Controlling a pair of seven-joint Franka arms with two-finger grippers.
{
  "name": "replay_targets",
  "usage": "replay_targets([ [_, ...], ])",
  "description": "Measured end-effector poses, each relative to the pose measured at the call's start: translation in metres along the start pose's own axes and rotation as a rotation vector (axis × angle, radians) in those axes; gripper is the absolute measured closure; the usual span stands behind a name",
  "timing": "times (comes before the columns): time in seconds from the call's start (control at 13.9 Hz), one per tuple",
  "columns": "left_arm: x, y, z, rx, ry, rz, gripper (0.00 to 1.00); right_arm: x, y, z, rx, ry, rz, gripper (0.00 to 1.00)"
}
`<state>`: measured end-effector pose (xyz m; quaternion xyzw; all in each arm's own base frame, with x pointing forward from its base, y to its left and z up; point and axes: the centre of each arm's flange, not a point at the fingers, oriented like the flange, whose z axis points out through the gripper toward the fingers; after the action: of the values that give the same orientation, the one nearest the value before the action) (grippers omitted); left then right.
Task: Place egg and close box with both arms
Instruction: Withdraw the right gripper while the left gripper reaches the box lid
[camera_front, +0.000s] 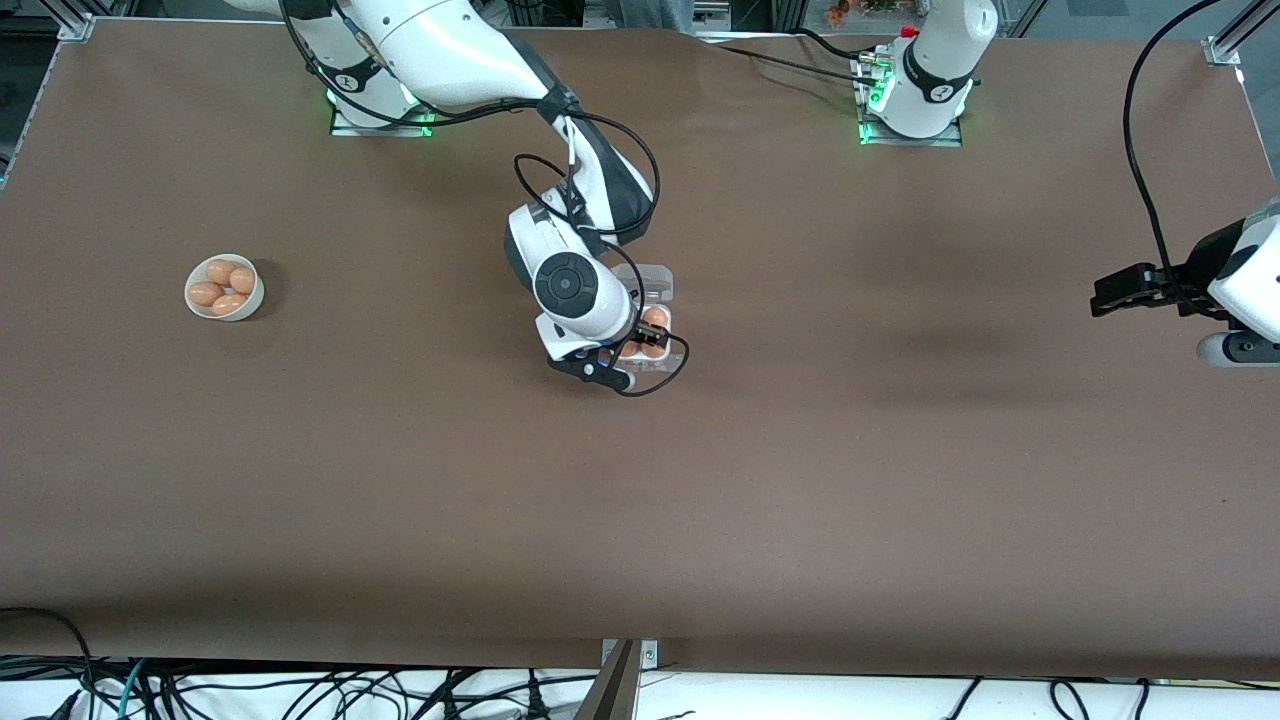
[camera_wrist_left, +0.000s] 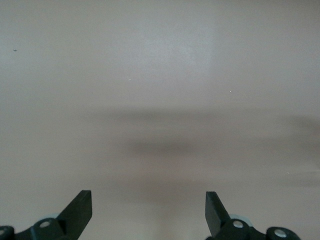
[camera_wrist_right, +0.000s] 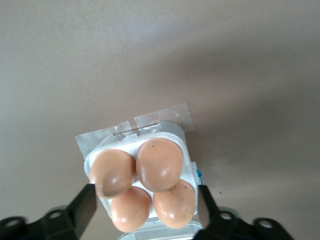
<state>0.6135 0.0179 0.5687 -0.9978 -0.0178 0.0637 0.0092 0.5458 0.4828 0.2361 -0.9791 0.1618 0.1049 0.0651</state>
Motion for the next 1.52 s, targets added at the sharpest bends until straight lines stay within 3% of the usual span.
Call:
replay_targets([
  [0.07,0.0,0.0,0.0,0.0,0.0,0.0,0.0,0.002,0.0,-0.003,0.006,0.004,0.002,0.0],
  [0.36,0.0,0.003,0.0,-0.004,0.0,0.005,0.0,0.032,0.014,-0.023,0.015,0.042,0.011,0.0],
  [0.51,0.0,0.017,0.0,-0.044,-0.001,0.012,0.0,0.057,0.031,-0.036,0.007,0.082,-0.026,0.0],
  [0.65,-0.002,0.037,-0.001,-0.098,-0.007,-0.001,0.07,0.084,0.051,-0.051,-0.008,0.124,-0.061,0.0],
  [0.72,-0.003,0.051,0.0,-0.11,-0.014,-0.01,0.14,0.097,0.062,-0.058,-0.025,0.143,-0.067,0.0],
  [0.79,-0.005,0.069,0.001,-0.111,-0.025,-0.027,0.14,0.108,0.075,-0.061,-0.056,0.161,-0.075,0.0],
  [0.94,-0.011,0.117,0.008,-0.095,-0.057,-0.064,0.3,0.13,0.105,-0.063,-0.132,0.188,-0.137,0.0],
  [1.01,-0.014,0.141,0.013,-0.087,-0.072,-0.074,0.31,0.142,0.122,-0.066,-0.165,0.192,-0.182,0.0],
  [1.08,-0.018,0.166,0.02,-0.085,-0.092,-0.075,0.41,0.156,0.143,-0.072,-0.201,0.187,-0.228,0.0],
  [1.23,-0.026,0.212,0.038,-0.11,-0.154,-0.071,0.47,0.182,0.188,-0.089,-0.257,0.159,-0.283,0.0],
  [1.3,-0.029,0.23,0.047,-0.124,-0.187,-0.071,0.59,0.193,0.212,-0.102,-0.261,0.139,-0.271,0.0],
  [1.52,-0.036,0.269,0.07,-0.168,-0.277,-0.107,0.68,0.22,0.302,-0.158,-0.185,0.074,-0.231,0.0],
])
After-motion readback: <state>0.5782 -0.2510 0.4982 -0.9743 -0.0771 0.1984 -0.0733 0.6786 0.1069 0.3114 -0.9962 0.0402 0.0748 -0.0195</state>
